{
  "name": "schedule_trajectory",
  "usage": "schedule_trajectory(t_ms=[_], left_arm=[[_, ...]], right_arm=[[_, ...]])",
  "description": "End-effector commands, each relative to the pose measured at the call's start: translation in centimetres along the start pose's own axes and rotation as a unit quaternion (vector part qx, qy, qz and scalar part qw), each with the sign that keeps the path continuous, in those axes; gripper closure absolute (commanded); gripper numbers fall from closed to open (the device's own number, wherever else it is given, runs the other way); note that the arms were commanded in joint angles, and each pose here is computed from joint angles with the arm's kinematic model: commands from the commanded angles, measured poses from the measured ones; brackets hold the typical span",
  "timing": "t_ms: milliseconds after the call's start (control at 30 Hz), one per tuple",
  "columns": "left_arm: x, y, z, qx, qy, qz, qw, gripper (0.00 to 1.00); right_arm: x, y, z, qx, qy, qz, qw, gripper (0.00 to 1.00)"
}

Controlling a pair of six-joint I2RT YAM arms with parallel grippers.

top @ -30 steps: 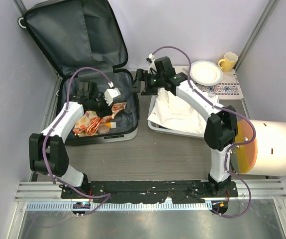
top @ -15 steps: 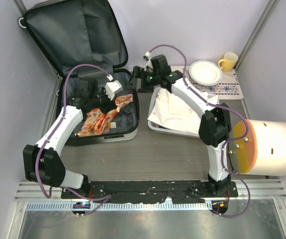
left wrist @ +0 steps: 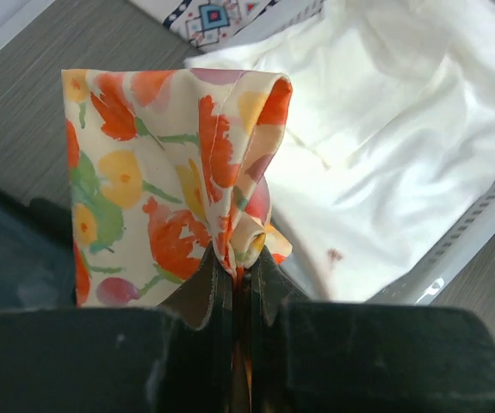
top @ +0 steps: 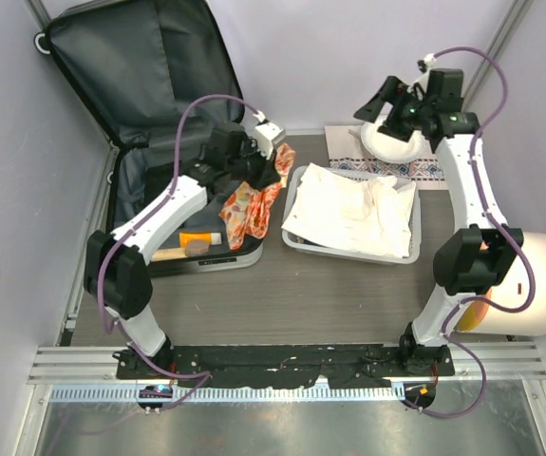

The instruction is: Open, take out, and arrange the luggage

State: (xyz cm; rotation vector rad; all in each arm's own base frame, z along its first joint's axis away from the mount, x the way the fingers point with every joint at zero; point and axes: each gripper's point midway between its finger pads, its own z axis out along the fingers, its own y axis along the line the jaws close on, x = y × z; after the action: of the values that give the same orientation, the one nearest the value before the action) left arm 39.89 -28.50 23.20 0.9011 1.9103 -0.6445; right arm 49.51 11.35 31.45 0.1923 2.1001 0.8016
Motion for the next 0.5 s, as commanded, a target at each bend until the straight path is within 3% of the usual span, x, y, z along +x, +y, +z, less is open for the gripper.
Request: schedule_trajectory(t_ms=[0, 233, 333, 467], left_arm=[[-7.9, -3.9, 1.5, 0.022, -0.098, 0.013, 0.995, 1.00], [-11.1, -12.0, 7.0, 0.077, -0.146, 0.052, 0.985, 1.00], [-9.6, -18.6, 10.6, 0.130, -0.139, 0.072, 0.979, 1.00], [-4.9, -23.1, 16.3, 0.160, -0.100, 0.076, 0.979, 1.00]], right_arm=[[-1.2, -1.3, -5.0, 0.035, -0.012, -0.020, 0.999, 0.09], [0.6, -7.1, -9.6, 0.134, -0.007, 0.020, 0.991, 0.10], [1.3, -8.0, -11.1, 0.148, -0.003, 0.011, 0.989, 0.10], [1.2, -8.4, -12.5, 0.164, -0.002, -0.017, 0.986, 0.10]])
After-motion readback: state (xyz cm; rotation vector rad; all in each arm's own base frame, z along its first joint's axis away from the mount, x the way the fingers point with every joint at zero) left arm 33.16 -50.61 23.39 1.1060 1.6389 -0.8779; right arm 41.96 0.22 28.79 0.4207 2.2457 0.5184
